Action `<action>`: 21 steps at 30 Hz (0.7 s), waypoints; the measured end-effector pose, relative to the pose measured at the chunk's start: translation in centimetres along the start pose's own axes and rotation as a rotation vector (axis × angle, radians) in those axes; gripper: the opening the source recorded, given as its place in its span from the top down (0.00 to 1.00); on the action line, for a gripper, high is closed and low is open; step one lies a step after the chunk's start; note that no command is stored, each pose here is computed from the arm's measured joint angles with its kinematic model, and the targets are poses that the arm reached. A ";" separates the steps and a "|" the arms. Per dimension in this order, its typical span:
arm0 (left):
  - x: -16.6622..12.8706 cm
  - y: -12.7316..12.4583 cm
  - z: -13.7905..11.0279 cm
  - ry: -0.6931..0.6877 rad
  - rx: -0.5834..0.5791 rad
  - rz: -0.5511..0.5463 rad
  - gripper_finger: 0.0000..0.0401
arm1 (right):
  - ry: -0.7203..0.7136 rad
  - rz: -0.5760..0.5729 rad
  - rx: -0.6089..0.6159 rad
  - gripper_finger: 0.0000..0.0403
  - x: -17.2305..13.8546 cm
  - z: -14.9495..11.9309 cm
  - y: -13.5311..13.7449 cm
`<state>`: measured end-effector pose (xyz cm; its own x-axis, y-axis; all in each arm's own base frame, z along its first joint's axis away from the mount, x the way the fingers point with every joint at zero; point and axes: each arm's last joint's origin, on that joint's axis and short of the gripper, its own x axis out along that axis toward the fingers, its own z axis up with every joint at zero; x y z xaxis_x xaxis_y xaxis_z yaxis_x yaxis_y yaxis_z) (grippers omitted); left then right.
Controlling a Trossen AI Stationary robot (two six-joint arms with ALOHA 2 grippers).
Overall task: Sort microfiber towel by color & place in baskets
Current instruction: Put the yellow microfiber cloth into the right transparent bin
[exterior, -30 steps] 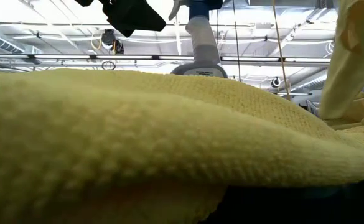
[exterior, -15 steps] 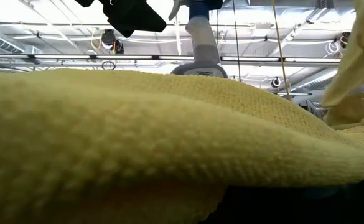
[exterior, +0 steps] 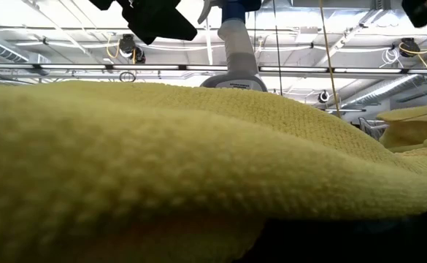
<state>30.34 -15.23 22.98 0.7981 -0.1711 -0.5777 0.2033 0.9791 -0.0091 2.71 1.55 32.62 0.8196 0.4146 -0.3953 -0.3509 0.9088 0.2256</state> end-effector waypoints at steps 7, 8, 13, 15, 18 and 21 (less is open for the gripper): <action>0.0 0.1 0.0 -0.003 -0.005 0.020 0.40 | 0.165 -0.022 0.107 1.00 2.9 -3.1 -0.1; 0.0 0.1 0.0 -0.004 -0.005 0.020 0.40 | 0.184 -0.029 0.124 1.00 3.3 -3.6 -0.1; 0.0 0.1 0.0 -0.004 -0.006 0.022 0.40 | 0.252 -0.047 0.208 1.00 5.2 -5.6 -0.2; 0.0 0.1 0.0 -0.004 -0.007 0.024 0.40 | 0.277 -0.048 0.235 1.00 5.9 -6.4 -0.2; 0.1 0.3 0.1 -0.004 -0.011 0.029 0.40 | 0.299 -0.065 0.288 1.00 6.8 -7.2 -0.2; 0.1 0.6 0.1 -0.004 -0.015 0.035 0.40 | 0.335 -0.100 0.334 1.00 7.6 -7.8 -0.2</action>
<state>30.58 -14.70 22.98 0.8066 -0.1372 -0.5749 0.1669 0.9860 -0.0012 5.50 4.90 22.56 0.6319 0.3682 -0.6820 -0.0689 0.9032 0.4237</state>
